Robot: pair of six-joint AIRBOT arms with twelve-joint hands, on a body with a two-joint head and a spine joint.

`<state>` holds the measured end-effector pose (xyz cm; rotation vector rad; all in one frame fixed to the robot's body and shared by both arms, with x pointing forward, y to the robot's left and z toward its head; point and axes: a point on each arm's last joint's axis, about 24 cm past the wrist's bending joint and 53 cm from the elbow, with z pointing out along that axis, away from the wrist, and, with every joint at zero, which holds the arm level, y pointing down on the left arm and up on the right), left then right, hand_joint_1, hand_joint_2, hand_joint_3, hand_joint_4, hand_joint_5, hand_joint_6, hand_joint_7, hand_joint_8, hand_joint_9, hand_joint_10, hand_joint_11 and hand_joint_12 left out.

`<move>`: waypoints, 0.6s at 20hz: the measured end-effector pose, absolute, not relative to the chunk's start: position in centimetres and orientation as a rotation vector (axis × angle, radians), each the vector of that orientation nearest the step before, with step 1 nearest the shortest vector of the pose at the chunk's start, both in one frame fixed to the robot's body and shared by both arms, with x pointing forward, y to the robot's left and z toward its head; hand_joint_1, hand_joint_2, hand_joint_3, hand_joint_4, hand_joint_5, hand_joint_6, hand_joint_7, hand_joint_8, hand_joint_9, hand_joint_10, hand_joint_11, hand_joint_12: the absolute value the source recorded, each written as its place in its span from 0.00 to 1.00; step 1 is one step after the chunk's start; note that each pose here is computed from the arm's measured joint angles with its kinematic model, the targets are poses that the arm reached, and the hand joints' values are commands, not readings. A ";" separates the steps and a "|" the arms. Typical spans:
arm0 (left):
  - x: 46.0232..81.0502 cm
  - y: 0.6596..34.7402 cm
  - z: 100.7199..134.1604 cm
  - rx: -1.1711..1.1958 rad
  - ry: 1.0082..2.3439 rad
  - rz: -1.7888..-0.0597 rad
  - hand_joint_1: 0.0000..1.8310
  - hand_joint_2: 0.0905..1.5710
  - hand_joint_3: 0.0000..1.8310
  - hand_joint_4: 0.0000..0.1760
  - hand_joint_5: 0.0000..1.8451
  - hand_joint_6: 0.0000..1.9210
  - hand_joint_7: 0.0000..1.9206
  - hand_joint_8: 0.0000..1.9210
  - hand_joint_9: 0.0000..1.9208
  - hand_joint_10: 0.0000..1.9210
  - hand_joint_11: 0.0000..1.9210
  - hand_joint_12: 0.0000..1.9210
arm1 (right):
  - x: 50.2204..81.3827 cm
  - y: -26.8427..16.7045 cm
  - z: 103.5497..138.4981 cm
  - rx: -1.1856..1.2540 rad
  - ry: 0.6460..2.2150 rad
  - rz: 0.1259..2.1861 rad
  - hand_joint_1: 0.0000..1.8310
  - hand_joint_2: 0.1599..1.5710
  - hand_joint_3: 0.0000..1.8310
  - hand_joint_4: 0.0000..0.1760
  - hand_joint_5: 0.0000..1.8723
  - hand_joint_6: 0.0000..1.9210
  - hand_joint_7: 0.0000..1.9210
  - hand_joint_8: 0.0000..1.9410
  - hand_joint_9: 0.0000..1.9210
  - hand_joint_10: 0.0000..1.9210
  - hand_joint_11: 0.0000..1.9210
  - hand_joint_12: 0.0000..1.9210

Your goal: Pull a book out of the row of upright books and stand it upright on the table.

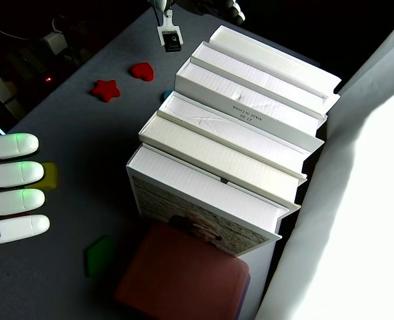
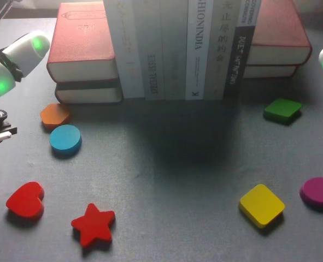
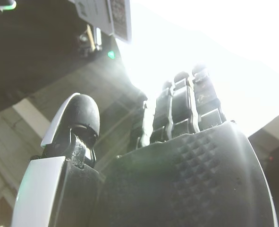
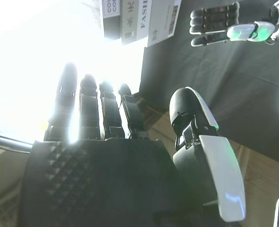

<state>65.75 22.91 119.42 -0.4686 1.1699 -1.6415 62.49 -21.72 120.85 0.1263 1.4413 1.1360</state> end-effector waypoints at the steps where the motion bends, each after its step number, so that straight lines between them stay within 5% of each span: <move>1: 65.8 22.9 119.4 -0.469 1.173 -1.641 0.20 0.89 0.00 0.04 0.03 0.00 0.00 0.00 0.00 0.00 0.00 0.03 | 62.6 -21.7 120.7 0.126 1.448 1.131 0.26 0.89 0.01 0.00 0.01 0.00 0.00 0.00 0.00 0.00 0.00 0.00; 4: 65.8 22.9 119.4 -0.469 1.173 -1.641 0.19 0.89 0.00 0.10 0.03 0.00 0.00 0.00 0.00 0.00 0.00 0.01 | 62.7 -21.5 120.9 0.120 1.449 1.128 0.24 0.91 0.01 0.00 0.00 0.00 0.00 0.00 0.00 0.00 0.00 0.00; 8: 65.9 22.9 119.2 -0.474 1.180 -1.637 0.16 0.90 0.00 0.01 0.03 0.00 0.00 0.00 0.00 0.00 0.00 0.00 | 63.6 -20.6 122.1 0.091 1.424 1.134 0.15 0.91 0.00 0.00 0.00 0.00 0.00 0.00 0.00 0.00 0.00 0.00; 12: 65.9 22.9 118.8 -0.483 1.195 -1.628 0.19 0.89 0.00 0.20 0.03 0.00 0.00 0.00 0.00 0.00 0.00 0.00 | 65.0 -18.2 123.8 0.022 1.402 1.148 0.11 0.88 0.00 0.00 0.00 0.00 0.00 0.00 0.00 0.00 0.00 0.00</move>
